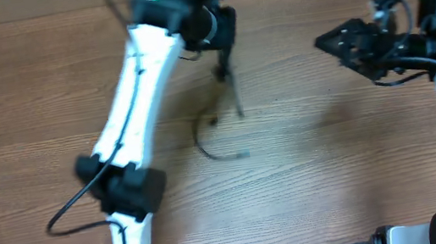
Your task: Untangle cables
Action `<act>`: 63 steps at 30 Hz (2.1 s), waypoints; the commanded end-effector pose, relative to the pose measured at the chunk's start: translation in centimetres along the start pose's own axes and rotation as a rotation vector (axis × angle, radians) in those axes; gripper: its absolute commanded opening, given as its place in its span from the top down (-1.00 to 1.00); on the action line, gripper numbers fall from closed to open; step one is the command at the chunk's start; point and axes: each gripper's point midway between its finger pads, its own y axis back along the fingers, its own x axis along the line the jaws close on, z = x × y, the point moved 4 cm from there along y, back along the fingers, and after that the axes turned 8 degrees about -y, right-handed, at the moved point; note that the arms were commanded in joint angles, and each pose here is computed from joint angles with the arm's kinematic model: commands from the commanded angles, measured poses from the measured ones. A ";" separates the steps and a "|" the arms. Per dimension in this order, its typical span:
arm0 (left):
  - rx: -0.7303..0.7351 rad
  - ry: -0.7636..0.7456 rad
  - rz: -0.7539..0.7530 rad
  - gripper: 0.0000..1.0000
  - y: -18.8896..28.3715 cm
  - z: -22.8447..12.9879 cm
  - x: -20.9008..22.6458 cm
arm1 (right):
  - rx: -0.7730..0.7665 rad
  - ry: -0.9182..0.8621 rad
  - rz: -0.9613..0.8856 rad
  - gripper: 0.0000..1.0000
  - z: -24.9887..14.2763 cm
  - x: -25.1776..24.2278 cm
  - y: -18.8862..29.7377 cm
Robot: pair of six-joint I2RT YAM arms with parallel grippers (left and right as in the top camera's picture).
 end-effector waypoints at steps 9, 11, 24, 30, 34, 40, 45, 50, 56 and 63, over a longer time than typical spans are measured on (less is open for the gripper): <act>-0.111 -0.105 -0.506 0.92 6.0 1.0 2.1 | 0.000 -0.100 -0.027 -0.89 -2.3 6.6 -6.8; -0.123 -0.099 -0.550 0.92 6.5 1.1 2.1 | -0.008 -0.125 -0.034 -0.85 -2.4 6.9 -7.9; -0.075 0.094 -0.638 0.91 7.1 1.3 1.2 | -0.067 -0.087 0.010 -0.55 -2.9 9.9 -14.7; -0.048 0.159 -0.705 0.92 7.6 1.3 0.5 | -0.069 -0.108 0.067 -0.41 -2.8 10.7 -17.2; -0.039 0.160 -0.714 0.92 7.5 1.2 0.1 | -0.094 -0.098 0.104 -0.40 -2.4 11.4 -18.0; -0.047 0.152 -0.720 0.91 7.4 1.5 -0.3 | -0.168 -0.121 0.056 0.47 -1.5 10.6 -18.0; -0.117 0.154 -0.576 0.92 7.1 2.5 2.9 | -0.122 -0.076 0.002 0.92 -2.1 9.5 -17.0; -0.148 0.233 -0.210 0.91 6.4 2.2 9.6 | -0.147 0.023 -0.017 0.92 -2.1 10.3 -12.3; -0.136 0.260 0.070 0.91 6.6 1.2 14.2 | -0.213 0.048 -0.019 0.92 -2.6 11.3 -5.2; -0.087 0.232 0.211 0.92 6.8 0.0 15.8 | -0.273 0.139 -0.022 0.92 -4.3 11.8 1.2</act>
